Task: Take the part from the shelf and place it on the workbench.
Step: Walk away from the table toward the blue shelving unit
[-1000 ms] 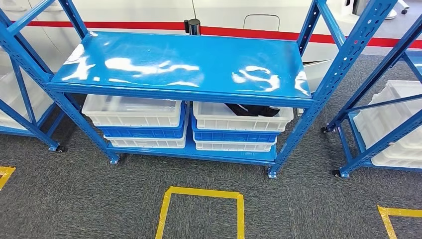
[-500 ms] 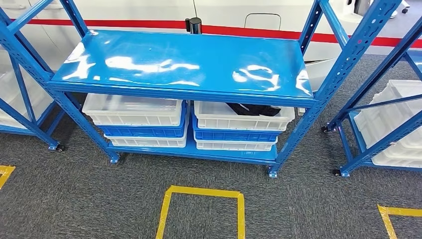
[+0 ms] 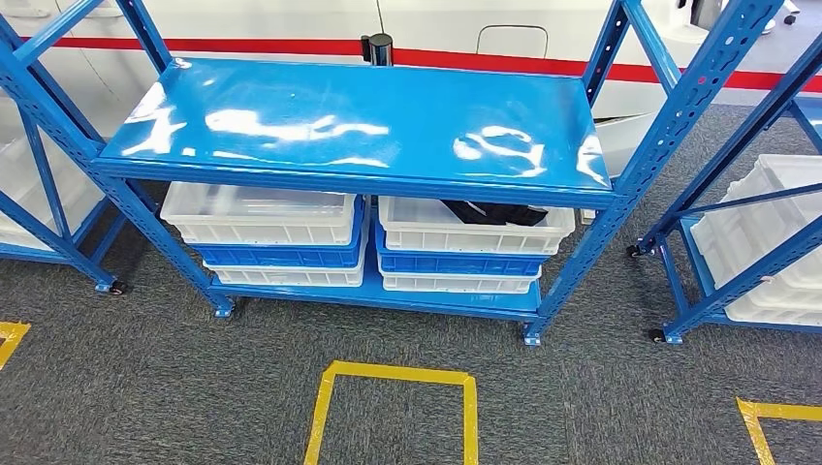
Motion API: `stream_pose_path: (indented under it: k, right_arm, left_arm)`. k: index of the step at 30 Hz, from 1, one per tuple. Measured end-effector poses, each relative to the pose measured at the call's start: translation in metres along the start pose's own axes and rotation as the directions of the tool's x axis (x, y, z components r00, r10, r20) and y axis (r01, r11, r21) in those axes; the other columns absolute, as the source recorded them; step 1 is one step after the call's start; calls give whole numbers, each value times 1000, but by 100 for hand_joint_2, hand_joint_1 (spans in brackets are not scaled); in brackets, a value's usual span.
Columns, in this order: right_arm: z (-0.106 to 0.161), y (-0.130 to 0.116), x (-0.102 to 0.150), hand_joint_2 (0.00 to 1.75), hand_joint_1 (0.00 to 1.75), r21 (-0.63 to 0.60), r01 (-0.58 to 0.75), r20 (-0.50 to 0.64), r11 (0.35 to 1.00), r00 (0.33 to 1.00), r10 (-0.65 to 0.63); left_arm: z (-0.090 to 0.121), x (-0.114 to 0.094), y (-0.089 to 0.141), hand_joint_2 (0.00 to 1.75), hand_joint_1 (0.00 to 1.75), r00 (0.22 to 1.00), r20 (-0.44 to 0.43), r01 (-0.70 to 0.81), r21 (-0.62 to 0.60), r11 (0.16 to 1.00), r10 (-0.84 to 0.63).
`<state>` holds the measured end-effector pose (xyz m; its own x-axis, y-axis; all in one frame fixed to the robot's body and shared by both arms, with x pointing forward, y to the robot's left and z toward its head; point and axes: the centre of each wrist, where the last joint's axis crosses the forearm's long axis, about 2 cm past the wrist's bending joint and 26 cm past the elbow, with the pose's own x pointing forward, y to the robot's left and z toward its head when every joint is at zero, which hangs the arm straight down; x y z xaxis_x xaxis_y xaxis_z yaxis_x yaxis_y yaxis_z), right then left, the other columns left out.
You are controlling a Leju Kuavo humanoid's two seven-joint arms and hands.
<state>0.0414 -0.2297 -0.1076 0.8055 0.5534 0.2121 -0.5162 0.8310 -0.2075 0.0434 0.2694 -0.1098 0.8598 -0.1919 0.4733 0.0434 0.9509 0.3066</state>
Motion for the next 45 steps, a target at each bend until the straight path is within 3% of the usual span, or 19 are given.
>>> stream_pose_path:
  k: [45]
  right_arm:
    - [0,1,-1,0,0,0,-9,-1,1000,1000,9]
  left_arm:
    - [0,0,0,0,0,1000,-7,3,4,1000,-3]
